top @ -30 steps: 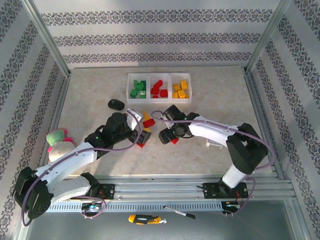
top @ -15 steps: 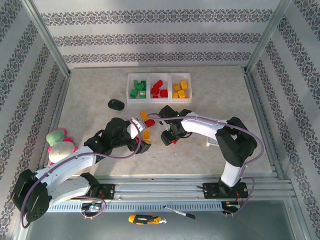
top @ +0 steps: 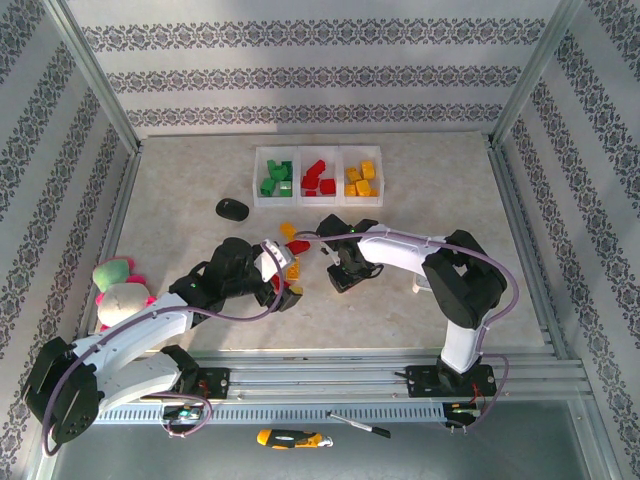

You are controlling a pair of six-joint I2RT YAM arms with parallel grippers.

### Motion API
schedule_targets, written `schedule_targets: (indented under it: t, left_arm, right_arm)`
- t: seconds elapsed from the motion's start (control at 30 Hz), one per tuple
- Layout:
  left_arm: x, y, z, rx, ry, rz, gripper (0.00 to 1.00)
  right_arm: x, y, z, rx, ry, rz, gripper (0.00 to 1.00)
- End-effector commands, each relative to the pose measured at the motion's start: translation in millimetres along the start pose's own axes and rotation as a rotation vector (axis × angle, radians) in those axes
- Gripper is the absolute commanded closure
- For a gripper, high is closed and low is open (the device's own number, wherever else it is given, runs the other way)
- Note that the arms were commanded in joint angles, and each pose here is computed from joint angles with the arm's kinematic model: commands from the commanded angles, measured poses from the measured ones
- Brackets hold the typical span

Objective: Sort the legos into containers by color
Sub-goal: Pick up the lego from the bottom-center of the table, then place the lego in the container.

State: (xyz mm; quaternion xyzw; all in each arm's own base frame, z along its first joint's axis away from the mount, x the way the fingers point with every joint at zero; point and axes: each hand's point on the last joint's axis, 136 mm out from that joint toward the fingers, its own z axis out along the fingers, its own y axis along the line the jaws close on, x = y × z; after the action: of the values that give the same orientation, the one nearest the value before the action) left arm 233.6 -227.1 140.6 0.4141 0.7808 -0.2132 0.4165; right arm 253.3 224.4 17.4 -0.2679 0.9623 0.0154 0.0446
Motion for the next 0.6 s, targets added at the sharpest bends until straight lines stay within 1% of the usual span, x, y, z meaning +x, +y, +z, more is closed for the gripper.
schedule_targets:
  t: [0.0, 0.13, 0.27, 0.4, 0.57]
  left_arm:
    - [-7.1, -7.2, 1.2, 0.033, -0.042, 0.04, 0.01]
    - [-7.9, -7.1, 1.9, 0.031, -0.053, 0.03, 0.01]
    - [-9.7, -4.2, 3.0, 0.013, -0.077, 0.008, 0.01]
    - [-10.7, 0.0, 3.2, -0.012, -0.101, -0.022, 0.01]
    - [-9.5, 5.3, 1.6, -0.046, -0.113, -0.055, 0.01]
  right_arm:
    - [-8.6, -4.7, -13.6, 0.043, -0.034, 0.019, 0.69]
    - [-22.3, -7.9, -29.8, 0.046, -0.103, 0.046, 0.71]
    - [-44.6, -11.2, -51.1, 0.024, -0.21, 0.092, 0.73]
    - [-85.3, -18.8, -80.6, 0.011, -0.372, 0.146, 0.74]
    - [-147.5, -33.6, -110.1, 0.004, -0.547, 0.209, 0.75]
